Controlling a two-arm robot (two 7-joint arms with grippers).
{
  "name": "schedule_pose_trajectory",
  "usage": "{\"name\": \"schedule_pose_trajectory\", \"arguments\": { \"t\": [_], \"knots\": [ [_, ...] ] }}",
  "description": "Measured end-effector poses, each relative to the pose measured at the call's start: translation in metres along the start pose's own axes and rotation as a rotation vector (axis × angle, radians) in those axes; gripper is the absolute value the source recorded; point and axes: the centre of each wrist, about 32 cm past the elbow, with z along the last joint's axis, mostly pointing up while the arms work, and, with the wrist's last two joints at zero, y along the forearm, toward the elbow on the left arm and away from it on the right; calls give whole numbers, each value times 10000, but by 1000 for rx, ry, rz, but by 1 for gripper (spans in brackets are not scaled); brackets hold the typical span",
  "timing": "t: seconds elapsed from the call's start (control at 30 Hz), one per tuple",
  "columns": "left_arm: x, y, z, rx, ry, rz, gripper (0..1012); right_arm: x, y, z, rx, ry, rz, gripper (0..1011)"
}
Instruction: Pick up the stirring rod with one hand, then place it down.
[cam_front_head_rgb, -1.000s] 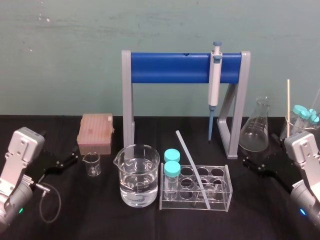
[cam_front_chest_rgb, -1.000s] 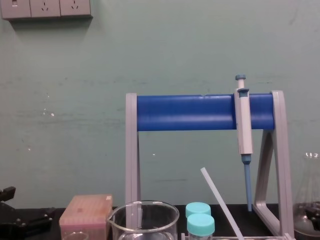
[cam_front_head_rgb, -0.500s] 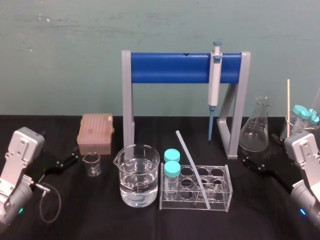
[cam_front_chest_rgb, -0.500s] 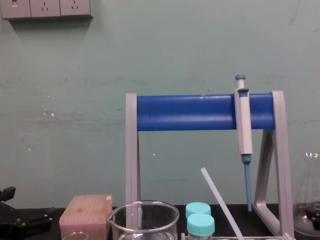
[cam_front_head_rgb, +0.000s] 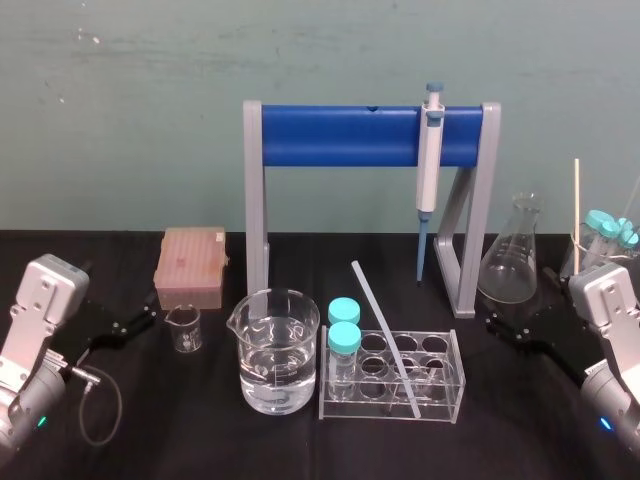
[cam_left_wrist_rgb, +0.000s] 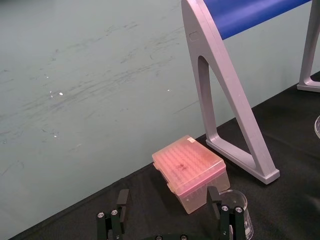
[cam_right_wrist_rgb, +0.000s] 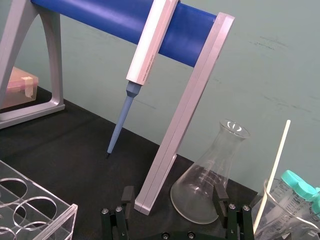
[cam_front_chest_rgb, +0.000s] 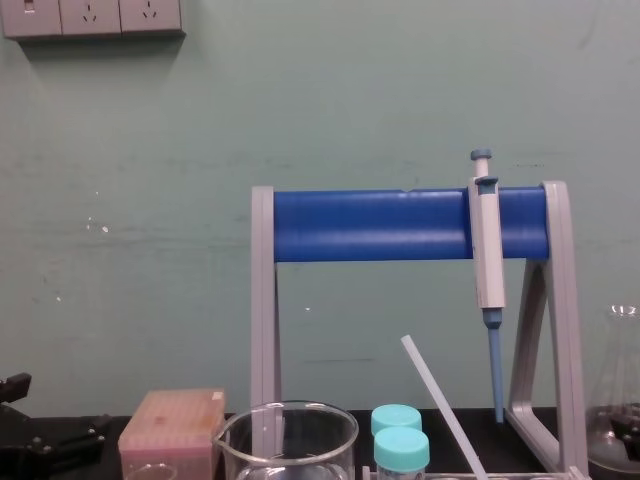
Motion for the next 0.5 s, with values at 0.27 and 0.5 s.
{"name": "schedule_pose_trajectory", "arguments": {
  "t": [0.27,0.5],
  "knots": [
    [0,0,0,0,0,0,1000,0,0,0,0,0,0,1003],
    [0,0,0,0,0,0,1000,27,15,14,3,9,-10,1003]
  ]
}}
